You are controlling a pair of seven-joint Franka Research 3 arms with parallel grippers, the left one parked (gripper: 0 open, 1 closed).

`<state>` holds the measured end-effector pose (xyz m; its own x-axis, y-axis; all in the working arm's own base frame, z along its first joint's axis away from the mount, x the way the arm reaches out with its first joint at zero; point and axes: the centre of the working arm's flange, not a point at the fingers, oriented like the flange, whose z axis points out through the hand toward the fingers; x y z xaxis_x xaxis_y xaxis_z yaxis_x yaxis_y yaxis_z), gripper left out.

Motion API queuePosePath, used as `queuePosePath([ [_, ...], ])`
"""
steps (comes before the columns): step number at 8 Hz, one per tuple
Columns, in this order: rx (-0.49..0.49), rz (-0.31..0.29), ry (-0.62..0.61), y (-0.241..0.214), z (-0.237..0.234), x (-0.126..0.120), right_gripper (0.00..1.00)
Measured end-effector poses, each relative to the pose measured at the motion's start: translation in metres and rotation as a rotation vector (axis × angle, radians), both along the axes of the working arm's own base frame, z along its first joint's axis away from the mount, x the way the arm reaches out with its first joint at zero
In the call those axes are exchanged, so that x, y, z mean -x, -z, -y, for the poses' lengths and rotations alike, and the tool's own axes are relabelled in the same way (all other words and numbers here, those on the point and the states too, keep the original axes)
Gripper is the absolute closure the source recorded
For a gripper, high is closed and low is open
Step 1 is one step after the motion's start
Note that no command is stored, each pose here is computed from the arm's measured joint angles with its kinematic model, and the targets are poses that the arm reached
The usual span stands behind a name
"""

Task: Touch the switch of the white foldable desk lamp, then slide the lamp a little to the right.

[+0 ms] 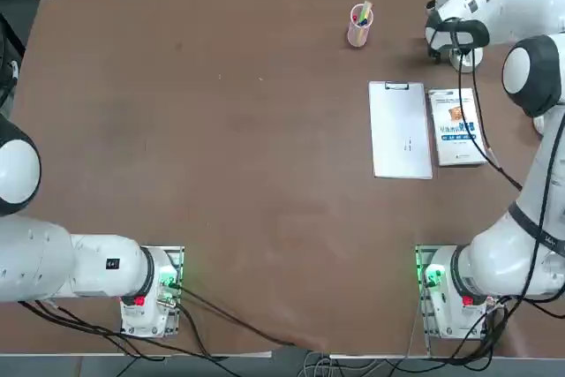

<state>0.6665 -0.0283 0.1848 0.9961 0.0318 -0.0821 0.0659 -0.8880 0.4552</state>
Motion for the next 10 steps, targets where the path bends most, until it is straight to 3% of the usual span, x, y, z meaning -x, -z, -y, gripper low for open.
queuePosePath([
  [3,0.012,0.001,-0.053,-0.027,-0.011,-0.016,0.00],
  [5,0.044,-0.057,-0.148,-0.063,-0.029,-0.025,0.00],
  [7,0.065,-0.162,-0.299,-0.092,-0.034,-0.031,0.00],
  [10,0.164,-0.364,-0.614,-0.093,-0.019,-0.034,0.00],
])
